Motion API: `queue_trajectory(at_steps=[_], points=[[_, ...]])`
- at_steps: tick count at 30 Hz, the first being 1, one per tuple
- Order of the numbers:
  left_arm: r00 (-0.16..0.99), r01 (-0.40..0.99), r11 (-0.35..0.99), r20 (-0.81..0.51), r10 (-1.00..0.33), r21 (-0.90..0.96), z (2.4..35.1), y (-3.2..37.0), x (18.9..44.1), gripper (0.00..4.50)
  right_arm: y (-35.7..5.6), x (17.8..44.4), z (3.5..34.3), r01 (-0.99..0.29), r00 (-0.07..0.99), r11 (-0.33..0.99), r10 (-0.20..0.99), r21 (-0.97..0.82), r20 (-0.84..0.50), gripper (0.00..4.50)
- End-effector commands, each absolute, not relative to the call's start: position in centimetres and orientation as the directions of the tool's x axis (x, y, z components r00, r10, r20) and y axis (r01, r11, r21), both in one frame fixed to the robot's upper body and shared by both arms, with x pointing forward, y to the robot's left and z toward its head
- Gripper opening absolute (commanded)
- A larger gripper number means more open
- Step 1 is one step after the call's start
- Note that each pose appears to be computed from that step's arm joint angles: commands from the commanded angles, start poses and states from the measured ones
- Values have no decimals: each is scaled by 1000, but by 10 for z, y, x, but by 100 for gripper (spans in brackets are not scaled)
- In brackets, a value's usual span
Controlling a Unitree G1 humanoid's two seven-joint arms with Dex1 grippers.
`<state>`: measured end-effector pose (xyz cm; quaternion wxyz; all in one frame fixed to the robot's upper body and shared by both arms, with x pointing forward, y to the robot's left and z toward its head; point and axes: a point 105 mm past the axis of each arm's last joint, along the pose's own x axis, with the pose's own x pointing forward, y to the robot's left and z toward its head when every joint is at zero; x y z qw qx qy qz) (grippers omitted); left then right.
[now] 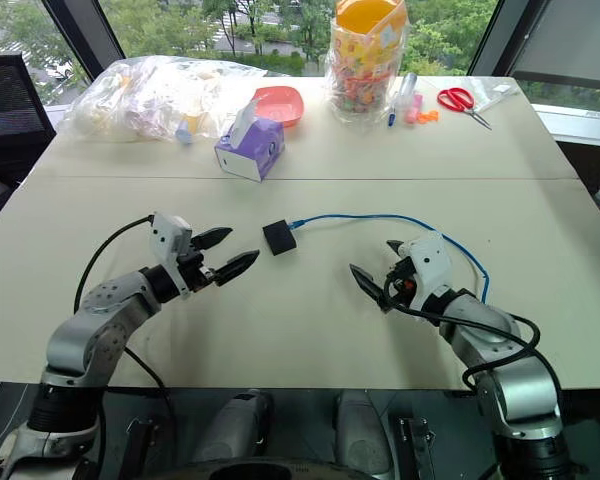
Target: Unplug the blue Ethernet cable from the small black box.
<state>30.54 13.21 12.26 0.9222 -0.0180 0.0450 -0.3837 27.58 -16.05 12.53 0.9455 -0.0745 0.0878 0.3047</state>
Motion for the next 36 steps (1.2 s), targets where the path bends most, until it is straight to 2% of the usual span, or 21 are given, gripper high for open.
queue_trajectory(at_steps=[1, 4, 17, 27, 29, 32, 36], points=[[684, 727, 685, -30, -729, -47, 135, 133, 304, 441, -153, 272, 143, -635, 768, 766, 615, -97, -179, 450], [674, 736, 672, -8, -739, -81, 139, 131, 302, 441, -151, 272, 150, -656, 751, 750, 636, -88, -178, 450], [633, 770, 635, -53, -773, -62, 140, 133, 297, 441, -156, 278, 160, -682, 727, 724, 654, -106, -212, 450], [603, 792, 605, -59, -796, -77, 139, 130, 294, 441, -159, 285, 165, -749, 656, 650, 700, -128, -283, 450], [581, 807, 586, -74, -810, -78, 138, 129, 293, 441, -159, 290, 169, -766, 637, 626, 711, -143, -300, 450], [521, 843, 529, -101, -848, -92, 142, 129, 291, 441, -153, 315, 185, -810, 586, 548, 735, -209, -341, 450], [521, 846, 528, -95, -848, -76, 152, 134, 300, 441, -144, 340, 198, -847, 532, 471, 750, -248, -394, 450]])
